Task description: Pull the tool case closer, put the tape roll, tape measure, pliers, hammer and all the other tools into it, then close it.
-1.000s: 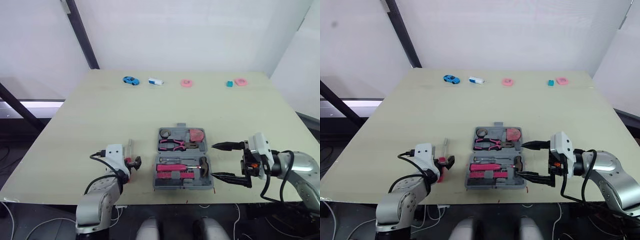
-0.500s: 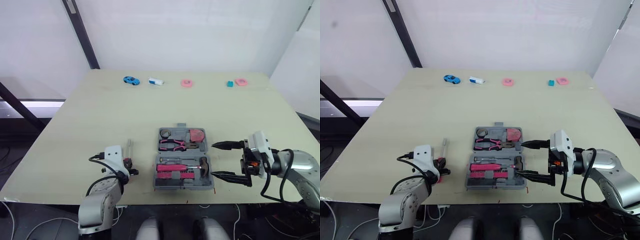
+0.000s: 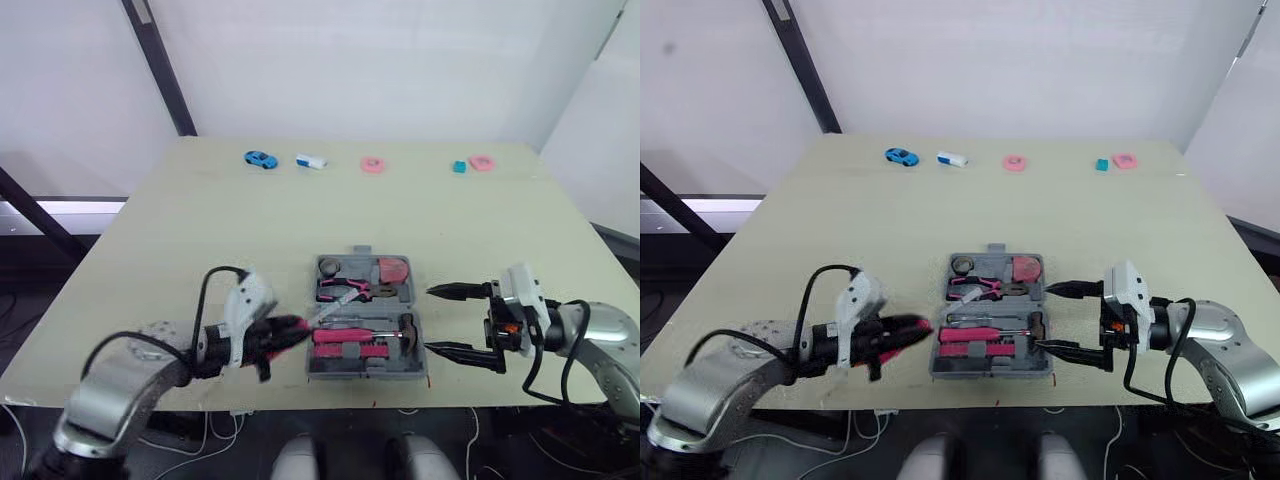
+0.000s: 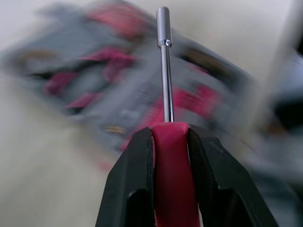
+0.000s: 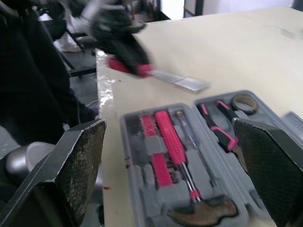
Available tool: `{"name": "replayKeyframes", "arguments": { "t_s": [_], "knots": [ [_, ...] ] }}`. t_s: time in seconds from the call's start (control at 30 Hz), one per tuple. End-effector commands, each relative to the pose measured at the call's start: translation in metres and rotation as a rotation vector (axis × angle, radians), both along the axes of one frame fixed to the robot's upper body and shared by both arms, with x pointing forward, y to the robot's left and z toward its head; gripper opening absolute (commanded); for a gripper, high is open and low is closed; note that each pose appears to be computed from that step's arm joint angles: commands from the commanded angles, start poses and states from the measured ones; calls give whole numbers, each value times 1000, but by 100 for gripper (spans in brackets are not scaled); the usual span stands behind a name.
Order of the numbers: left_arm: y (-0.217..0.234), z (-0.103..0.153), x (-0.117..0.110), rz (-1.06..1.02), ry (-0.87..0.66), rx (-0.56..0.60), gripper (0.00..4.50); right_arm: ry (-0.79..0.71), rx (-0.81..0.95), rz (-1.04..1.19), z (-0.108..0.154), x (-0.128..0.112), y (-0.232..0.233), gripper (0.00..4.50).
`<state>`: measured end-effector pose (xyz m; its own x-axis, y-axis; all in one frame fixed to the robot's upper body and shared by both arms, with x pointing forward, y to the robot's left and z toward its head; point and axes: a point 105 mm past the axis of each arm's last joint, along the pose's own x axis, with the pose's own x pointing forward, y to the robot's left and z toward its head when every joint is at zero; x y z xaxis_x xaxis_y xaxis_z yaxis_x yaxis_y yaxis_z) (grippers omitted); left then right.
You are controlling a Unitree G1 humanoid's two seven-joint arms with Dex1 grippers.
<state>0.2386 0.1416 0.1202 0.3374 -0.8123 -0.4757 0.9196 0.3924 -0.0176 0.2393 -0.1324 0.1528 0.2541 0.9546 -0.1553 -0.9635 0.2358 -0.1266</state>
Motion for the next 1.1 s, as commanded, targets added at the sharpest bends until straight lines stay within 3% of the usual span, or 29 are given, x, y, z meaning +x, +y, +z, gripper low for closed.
{"name": "replayKeyframes", "arguments": {
  "t_s": [0.03,0.17,0.37,1.1],
  "knots": [
    [-17,4,4,-181,9,53,58,-49,-19,-29,7,-6,-9,450],
    [-39,-12,14,-296,62,224,58,-30,-71,-73,2,-16,-24,450],
    [-67,-21,24,-356,63,309,58,-13,-128,-130,0,-28,-43,450],
    [-87,-42,21,-401,120,389,58,14,-226,-139,4,-35,-67,450]
  ]
}}
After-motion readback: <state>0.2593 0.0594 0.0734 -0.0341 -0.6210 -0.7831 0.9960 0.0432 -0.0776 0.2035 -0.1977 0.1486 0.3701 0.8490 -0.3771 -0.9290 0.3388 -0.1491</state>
